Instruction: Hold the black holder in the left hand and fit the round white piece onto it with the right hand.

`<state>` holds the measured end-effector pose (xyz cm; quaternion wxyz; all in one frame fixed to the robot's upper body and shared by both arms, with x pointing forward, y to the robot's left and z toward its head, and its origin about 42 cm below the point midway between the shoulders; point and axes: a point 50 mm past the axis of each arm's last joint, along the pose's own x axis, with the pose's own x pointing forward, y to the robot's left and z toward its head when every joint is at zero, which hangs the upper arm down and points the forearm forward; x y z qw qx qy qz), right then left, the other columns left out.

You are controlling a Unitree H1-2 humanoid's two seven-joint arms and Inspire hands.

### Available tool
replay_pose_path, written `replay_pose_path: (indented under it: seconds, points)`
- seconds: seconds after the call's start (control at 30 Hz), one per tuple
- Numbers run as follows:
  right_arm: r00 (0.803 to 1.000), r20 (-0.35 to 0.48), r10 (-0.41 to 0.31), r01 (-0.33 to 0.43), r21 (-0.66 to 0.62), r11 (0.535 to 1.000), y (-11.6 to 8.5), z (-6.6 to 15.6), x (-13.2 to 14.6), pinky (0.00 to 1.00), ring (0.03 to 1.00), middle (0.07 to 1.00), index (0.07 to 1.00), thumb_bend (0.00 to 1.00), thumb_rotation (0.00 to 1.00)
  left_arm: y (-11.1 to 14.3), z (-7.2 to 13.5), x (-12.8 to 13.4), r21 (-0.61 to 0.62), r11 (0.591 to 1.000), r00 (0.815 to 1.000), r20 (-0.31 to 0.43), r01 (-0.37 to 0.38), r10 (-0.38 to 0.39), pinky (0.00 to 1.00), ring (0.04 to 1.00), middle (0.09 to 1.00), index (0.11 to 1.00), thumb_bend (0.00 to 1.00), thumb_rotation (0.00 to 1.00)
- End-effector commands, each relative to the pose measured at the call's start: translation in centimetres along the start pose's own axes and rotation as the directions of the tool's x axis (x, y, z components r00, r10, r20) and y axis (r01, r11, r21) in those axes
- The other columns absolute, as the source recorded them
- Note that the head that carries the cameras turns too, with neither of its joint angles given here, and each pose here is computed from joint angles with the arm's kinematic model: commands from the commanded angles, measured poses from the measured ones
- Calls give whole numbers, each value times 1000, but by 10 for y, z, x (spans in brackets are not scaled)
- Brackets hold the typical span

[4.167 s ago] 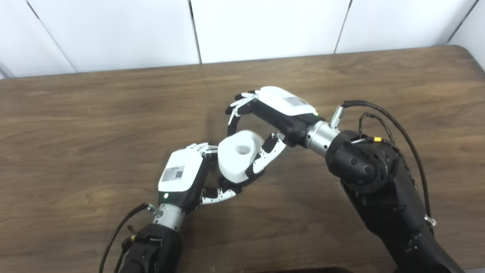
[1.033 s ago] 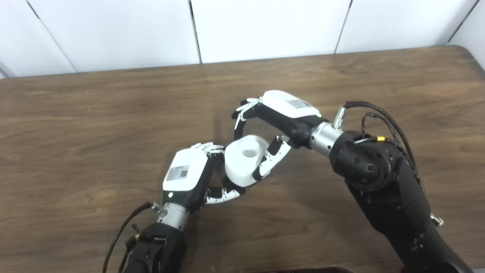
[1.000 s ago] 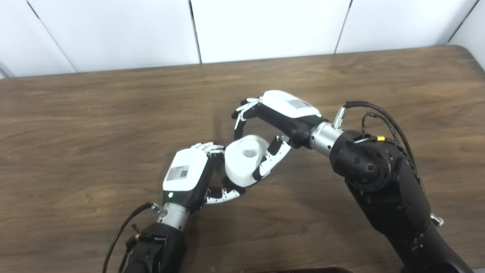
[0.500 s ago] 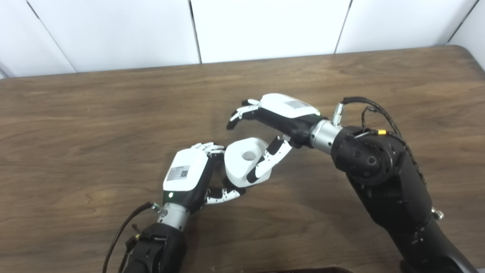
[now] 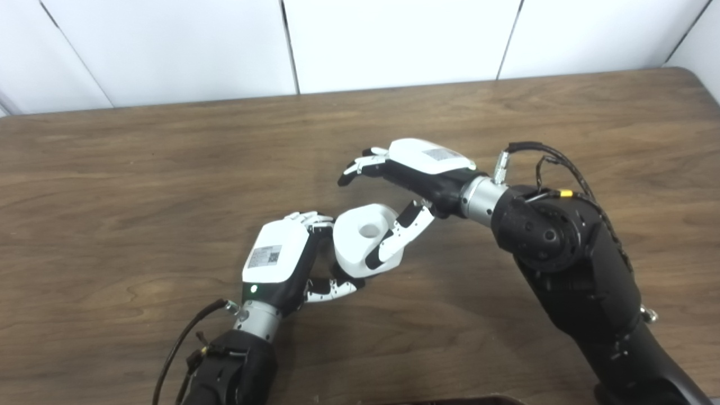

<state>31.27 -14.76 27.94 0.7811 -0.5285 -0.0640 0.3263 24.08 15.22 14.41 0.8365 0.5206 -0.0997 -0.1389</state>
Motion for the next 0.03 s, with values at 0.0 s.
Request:
replay_pose_path:
  seconds: [0.0]
  points:
    - [998, 27, -63, 63, -18, 998, -21, 8, -1, 986, 993, 926, 844, 1000, 433, 5, 3, 4, 15, 1000, 1000, 1, -17, 17, 872, 832, 755, 487, 520, 60]
